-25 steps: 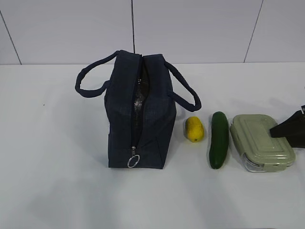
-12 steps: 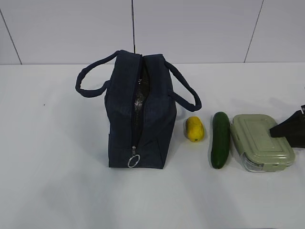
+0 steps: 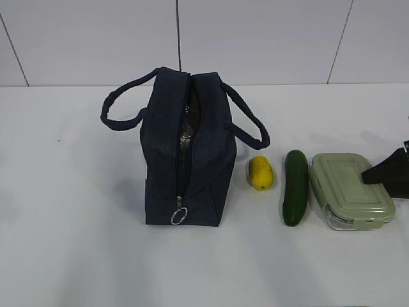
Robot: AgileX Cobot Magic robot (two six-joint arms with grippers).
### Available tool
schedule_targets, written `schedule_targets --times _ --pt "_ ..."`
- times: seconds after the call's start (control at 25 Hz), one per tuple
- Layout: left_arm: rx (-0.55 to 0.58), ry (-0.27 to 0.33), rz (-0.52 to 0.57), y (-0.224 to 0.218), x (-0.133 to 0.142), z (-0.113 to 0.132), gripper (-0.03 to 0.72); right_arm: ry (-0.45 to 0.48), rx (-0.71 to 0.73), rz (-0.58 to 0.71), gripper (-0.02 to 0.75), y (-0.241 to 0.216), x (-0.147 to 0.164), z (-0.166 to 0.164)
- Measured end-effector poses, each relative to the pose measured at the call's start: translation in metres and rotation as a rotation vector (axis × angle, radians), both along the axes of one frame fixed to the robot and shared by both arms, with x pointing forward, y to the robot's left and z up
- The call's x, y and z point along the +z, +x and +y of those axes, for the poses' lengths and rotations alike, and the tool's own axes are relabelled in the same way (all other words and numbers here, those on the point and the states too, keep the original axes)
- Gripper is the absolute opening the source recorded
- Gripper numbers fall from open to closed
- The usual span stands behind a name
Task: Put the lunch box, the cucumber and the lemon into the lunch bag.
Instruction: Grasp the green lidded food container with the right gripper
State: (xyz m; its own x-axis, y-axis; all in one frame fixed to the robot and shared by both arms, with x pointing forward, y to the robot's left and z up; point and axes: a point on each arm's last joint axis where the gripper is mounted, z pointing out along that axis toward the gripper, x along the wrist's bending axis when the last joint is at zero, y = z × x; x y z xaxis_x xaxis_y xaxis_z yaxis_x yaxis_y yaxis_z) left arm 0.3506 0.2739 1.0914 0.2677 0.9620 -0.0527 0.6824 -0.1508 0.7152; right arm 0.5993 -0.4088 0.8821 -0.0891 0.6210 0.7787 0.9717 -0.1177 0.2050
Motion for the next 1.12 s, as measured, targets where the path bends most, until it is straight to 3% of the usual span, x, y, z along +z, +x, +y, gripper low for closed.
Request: schedule_targets --times 0.32,0.48,0.72,1.12 --pt "-0.092 -0.118 0.184 0.079 0.008 -0.037 0.274 0.003 -0.002 -0.001 0.379 0.0 0.0 0.001" --pt "-0.163 -0.111 0.26 0.12 0.004 -0.065 0.284 0.003 -0.003 -0.002 0.379 0.001 0.0 0.001" --pt "-0.221 -0.097 0.327 0.18 -0.008 -0.103 0.369 0.004 -0.004 -0.002 0.379 0.001 0.0 0.001" --pt "-0.26 -0.115 0.35 0.253 -0.004 -0.132 0.383 0.005 -0.004 -0.002 0.378 0.001 0.0 0.001"
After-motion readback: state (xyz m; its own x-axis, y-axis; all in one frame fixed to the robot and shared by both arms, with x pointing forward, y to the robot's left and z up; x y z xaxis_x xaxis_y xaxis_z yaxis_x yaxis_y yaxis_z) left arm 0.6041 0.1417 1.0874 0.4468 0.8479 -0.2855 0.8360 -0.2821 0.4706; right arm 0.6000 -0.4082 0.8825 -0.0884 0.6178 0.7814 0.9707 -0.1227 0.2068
